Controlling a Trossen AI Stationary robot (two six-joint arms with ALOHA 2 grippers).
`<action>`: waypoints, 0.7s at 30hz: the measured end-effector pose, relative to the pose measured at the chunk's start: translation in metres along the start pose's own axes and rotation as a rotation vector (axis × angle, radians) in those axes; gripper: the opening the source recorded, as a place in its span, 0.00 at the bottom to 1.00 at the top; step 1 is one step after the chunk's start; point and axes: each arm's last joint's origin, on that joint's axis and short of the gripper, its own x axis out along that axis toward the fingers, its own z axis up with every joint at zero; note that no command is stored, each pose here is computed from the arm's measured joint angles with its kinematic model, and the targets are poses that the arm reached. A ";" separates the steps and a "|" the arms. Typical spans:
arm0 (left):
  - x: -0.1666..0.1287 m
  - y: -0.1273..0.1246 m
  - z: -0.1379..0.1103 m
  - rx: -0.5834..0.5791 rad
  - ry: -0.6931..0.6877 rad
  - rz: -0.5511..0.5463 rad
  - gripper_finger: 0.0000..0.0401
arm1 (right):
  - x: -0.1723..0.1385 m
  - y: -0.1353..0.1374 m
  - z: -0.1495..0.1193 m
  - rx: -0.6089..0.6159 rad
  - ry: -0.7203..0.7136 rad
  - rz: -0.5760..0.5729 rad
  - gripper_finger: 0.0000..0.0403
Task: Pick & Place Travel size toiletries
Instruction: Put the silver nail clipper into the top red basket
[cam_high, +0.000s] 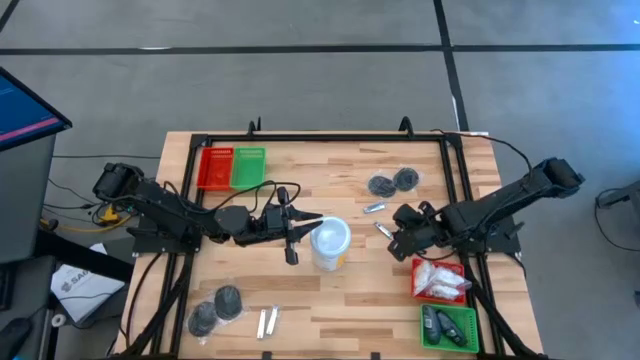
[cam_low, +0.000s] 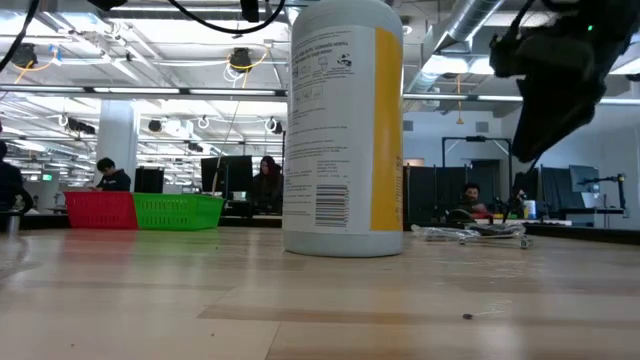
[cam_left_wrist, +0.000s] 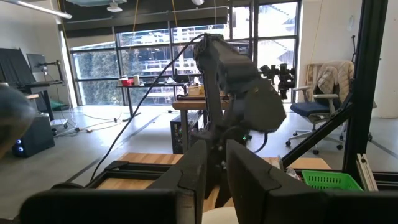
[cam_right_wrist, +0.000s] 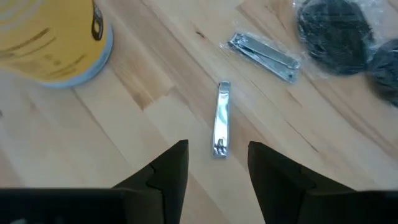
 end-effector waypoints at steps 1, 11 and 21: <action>0.000 0.000 0.000 0.000 0.000 0.000 0.13 | 0.004 -0.001 -0.001 0.013 -0.007 0.006 0.38; 0.000 0.000 0.000 0.000 0.000 0.000 0.13 | 0.031 -0.011 -0.009 0.071 -0.039 0.021 0.37; 0.000 0.000 0.000 0.000 0.000 0.000 0.13 | 0.043 -0.012 -0.016 0.102 -0.067 0.063 0.37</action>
